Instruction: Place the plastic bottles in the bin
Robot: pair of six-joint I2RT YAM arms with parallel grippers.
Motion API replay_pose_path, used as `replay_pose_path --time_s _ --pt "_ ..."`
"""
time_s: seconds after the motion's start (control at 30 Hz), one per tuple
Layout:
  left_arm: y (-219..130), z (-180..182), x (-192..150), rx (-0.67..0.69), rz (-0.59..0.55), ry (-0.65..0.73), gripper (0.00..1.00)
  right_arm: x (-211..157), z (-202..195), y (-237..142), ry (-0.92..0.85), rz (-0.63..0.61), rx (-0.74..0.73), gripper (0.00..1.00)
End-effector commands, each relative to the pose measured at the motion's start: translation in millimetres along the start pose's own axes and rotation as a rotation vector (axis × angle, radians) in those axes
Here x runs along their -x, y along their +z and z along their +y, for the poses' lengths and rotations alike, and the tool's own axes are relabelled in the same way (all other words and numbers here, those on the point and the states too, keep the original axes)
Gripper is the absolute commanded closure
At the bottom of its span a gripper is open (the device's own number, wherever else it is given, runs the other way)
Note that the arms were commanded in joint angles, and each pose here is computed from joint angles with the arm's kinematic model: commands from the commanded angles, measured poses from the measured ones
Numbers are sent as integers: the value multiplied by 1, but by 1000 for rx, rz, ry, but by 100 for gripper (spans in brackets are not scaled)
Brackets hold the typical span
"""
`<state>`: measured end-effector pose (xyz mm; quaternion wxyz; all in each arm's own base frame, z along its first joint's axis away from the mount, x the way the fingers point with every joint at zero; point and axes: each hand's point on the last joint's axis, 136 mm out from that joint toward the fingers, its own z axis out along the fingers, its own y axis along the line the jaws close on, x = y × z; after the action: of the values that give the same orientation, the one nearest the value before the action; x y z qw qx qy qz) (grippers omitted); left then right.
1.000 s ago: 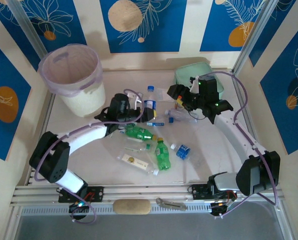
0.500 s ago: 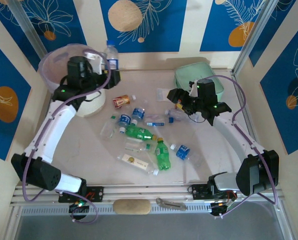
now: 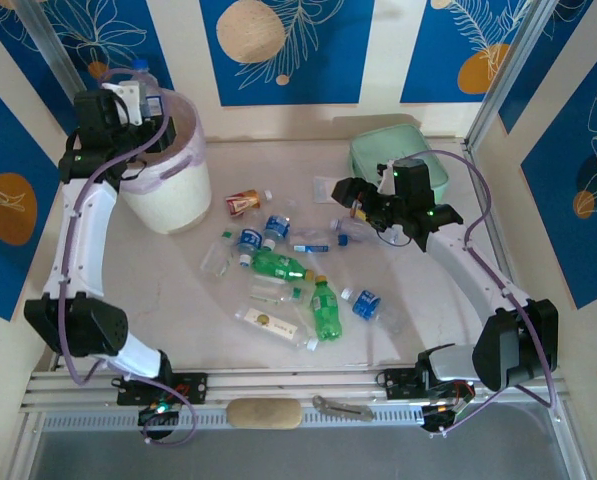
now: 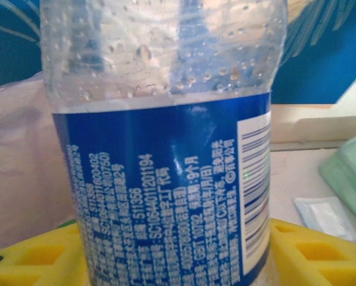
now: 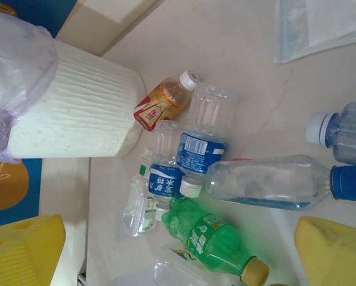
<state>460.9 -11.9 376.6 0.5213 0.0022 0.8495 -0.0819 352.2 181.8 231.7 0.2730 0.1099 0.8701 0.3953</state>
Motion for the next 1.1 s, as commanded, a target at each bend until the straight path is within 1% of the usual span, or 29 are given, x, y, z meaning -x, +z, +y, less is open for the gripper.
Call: replay_pose_path --time_s 0.0,0.2,0.37,0.43,0.57,0.6,0.63,0.7,0.73,0.83,0.97,1.07 --pt "9 20 -3 50 38 -32 59 -2 3 -13 -38 -20 -18 1" --pt "26 42 -11 103 95 -51 59 -4 1 -23 -59 -51 -33 1" --pt "37 44 -22 89 139 -69 58 -6 -2 -20 -49 -41 -36 1" --pt "41 43 -28 81 158 -78 53 -7 -2 -18 -46 -32 -31 1" --pt "44 43 -36 74 185 -88 46 -9 -2 -16 -42 -10 -31 1" --pt "44 43 -37 72 188 -90 43 -9 -2 -16 -43 -8 -29 1" --pt "44 42 -37 72 187 -92 37 -10 -2 -16 -43 -8 -28 1" --pt "42 43 -36 75 182 -99 19 -9 -1 -17 -46 -13 -27 1" --pt "40 42 -33 75 175 -102 12 -9 -1 -18 -47 -15 -28 1" --pt "32 39 -25 69 148 -105 0 -9 0 -19 -53 -18 -27 1" --pt "18 27 -14 24 109 -120 1 -11 1 -18 -55 -12 -29 1" --pt "4 9 -6 -43 69 -139 0 -13 0 -16 -55 0 -34 1"
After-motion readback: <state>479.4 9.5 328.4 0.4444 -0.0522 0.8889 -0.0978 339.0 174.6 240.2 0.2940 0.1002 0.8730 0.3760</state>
